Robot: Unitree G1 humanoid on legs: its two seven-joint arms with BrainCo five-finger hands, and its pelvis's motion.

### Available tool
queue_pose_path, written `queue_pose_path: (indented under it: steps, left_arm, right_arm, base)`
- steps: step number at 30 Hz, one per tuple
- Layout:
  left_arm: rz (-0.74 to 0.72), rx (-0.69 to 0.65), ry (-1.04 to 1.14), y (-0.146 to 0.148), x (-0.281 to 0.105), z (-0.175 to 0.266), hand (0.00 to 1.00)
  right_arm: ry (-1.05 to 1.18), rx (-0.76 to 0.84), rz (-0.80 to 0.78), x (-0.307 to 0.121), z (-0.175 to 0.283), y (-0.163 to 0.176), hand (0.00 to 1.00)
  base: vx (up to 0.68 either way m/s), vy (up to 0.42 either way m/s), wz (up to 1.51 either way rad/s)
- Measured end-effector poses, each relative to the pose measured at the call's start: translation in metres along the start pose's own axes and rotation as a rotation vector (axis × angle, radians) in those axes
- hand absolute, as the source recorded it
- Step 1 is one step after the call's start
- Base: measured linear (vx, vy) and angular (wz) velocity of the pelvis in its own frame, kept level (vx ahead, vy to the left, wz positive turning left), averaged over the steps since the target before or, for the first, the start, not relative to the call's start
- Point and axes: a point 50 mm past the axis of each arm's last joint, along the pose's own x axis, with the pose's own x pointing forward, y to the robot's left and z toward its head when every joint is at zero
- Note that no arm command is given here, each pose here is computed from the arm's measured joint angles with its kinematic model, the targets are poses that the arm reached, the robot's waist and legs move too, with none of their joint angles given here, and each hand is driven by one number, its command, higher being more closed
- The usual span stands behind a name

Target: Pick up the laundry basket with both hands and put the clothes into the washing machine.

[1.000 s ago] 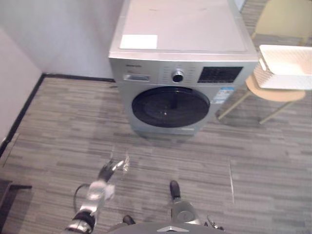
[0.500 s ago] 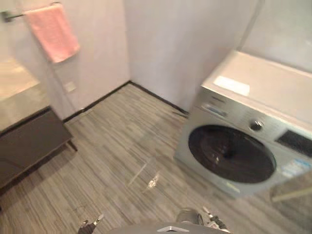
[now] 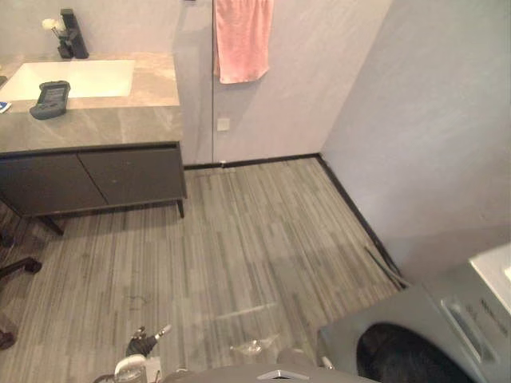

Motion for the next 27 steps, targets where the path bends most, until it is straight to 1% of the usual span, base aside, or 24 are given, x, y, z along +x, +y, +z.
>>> queue_pose_path:
  steps: [1, 2, 3, 5, 6, 8, 9, 10, 13, 16, 21, 23, 27]
  left_arm:
    - [-0.010, -0.008, 0.004, -0.005, -0.001, -0.001, 0.00]
    - [-0.010, -0.054, 0.011, -0.010, -0.002, -0.003, 0.00]
    - [0.004, -0.131, 0.010, -0.011, -0.003, -0.003, 0.00]
    - [0.027, -0.178, -0.021, -0.009, -0.002, 0.003, 0.00]
    - [0.027, -0.172, -0.032, -0.009, -0.002, 0.005, 0.00]
    - [0.029, -0.165, -0.035, -0.008, -0.002, 0.004, 0.00]
    - [0.022, -0.157, -0.036, -0.011, -0.003, 0.004, 0.00]
    - [0.014, -0.150, -0.032, -0.014, -0.003, 0.003, 0.00]
    - [-0.011, -0.075, -0.008, -0.016, -0.004, -0.002, 0.00]
    - [-0.017, -0.044, 0.003, -0.016, -0.001, 0.001, 0.00]
    - [-0.057, 0.040, 0.015, -0.018, 0.000, 0.000, 0.00]
    - [-0.075, 0.073, 0.018, -0.019, -0.001, -0.002, 0.00]
    - [-0.082, 0.076, 0.027, -0.020, -0.001, -0.004, 0.00]
  right_arm:
    - [-0.015, -0.014, 0.010, 0.002, 0.006, 0.004, 0.00]
    - [-0.039, -0.055, 0.034, 0.005, 0.017, 0.013, 0.00]
    - [-0.061, -0.094, 0.062, 0.007, 0.026, 0.023, 0.00]
    - [-0.093, -0.126, 0.093, 0.009, 0.036, 0.033, 0.00]
    - [-0.133, -0.130, 0.106, 0.009, 0.046, 0.036, 0.00]
    - [-0.146, -0.136, 0.129, 0.008, 0.049, 0.039, 0.00]
    - [-0.137, -0.098, 0.130, 0.008, 0.044, 0.041, 0.00]
    - [-0.123, -0.083, 0.114, 0.008, 0.040, 0.036, 0.00]
    - [-0.064, -0.054, 0.081, 0.004, 0.018, 0.024, 0.00]
    - [-0.025, -0.033, 0.071, 0.002, 0.003, 0.022, 0.00]
    - [0.009, -0.059, 0.057, 0.001, -0.006, 0.018, 0.00]
    - [0.022, -0.117, 0.068, 0.001, -0.008, 0.019, 0.00]
    - [0.038, -0.165, 0.068, 0.001, -0.009, 0.019, 0.00]
  base:
    - [0.18, -0.599, 0.59]
    - [0.15, -0.573, 0.59]
    - [0.12, -0.563, 0.46]
    - [0.04, -0.487, 0.11]
    - [0.04, -0.420, -0.01]
    - [0.06, -0.362, 0.19]
    - [0.05, -0.309, 0.47]
    - [0.03, -0.198, 0.53]
    - [0.08, -0.091, 0.68]
    - [0.04, -0.023, 0.49]
    - [-0.01, 0.050, 0.27]
    - [-0.02, 0.067, 0.02]
    - [-0.03, 0.027, 0.06]
